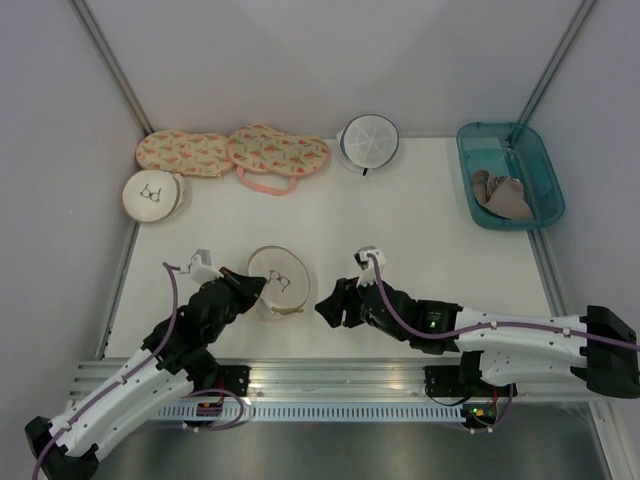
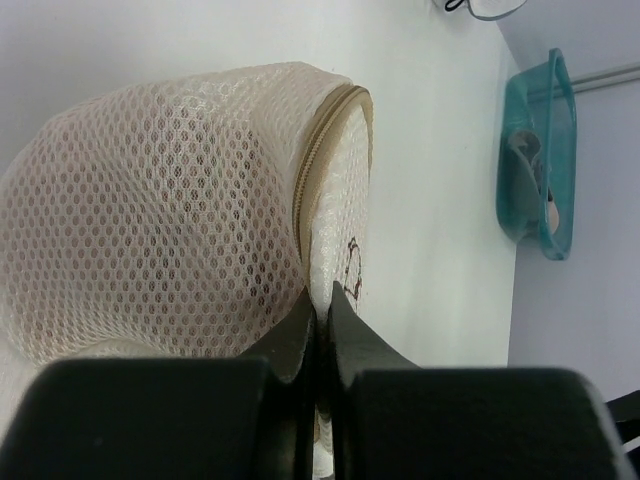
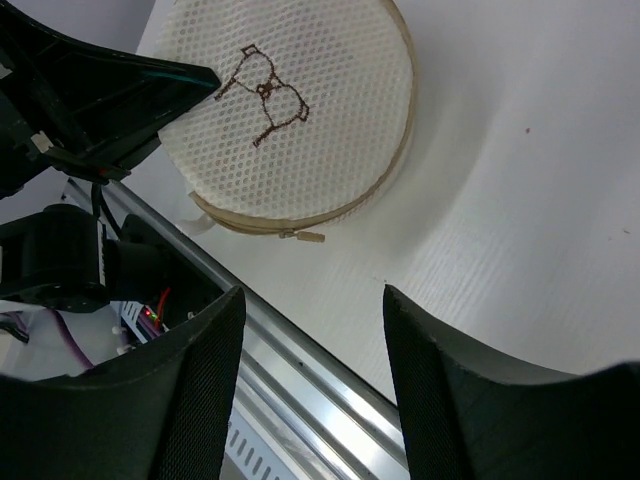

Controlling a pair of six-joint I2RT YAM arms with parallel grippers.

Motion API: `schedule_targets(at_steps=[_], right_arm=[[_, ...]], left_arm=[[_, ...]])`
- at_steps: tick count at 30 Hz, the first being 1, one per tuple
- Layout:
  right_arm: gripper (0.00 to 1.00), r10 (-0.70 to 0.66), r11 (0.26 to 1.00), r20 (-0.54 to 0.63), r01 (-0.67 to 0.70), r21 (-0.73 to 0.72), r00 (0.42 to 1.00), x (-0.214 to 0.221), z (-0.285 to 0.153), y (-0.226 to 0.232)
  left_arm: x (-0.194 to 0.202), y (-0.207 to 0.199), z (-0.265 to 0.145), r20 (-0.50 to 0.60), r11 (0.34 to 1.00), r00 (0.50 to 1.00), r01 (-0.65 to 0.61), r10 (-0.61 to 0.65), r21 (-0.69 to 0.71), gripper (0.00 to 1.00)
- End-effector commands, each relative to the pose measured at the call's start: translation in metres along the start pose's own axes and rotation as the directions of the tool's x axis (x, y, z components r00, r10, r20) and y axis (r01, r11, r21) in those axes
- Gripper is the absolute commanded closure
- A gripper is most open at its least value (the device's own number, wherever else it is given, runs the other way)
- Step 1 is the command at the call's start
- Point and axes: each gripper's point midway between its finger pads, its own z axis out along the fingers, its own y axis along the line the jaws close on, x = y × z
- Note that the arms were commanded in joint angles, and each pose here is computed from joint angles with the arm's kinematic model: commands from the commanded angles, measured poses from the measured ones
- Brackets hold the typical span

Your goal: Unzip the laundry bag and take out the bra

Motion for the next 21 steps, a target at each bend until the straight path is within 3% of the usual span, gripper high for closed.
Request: schedule_targets(at_steps=[1,7,21], right_arm=[[0.39,0.048,0.994,0.019,-0.045,-0.096,0.999,-0.003,0.015,0.032],[0.43,-0.04,0.994,-0.064,0.033,-0.103,0.997,0.031,0.04,0.046],[0.4,-0.208,0.974,-0.074,0.199,-0.112,0.975,0.037,0.063,0.052]], left_arm=[[-0.014,-0.008,-0.006,0.048,1.0,0.999,-0.017,0.017,0.019,0.98],[-0.006,-0.009,-0.008,0.01,0.999,1.0,0.019,-0.019,0.043,0.98],[0.009,-0.016,-0.015,-0.077,0.994,0.996,0.057,-0.05,0.095,0.98]])
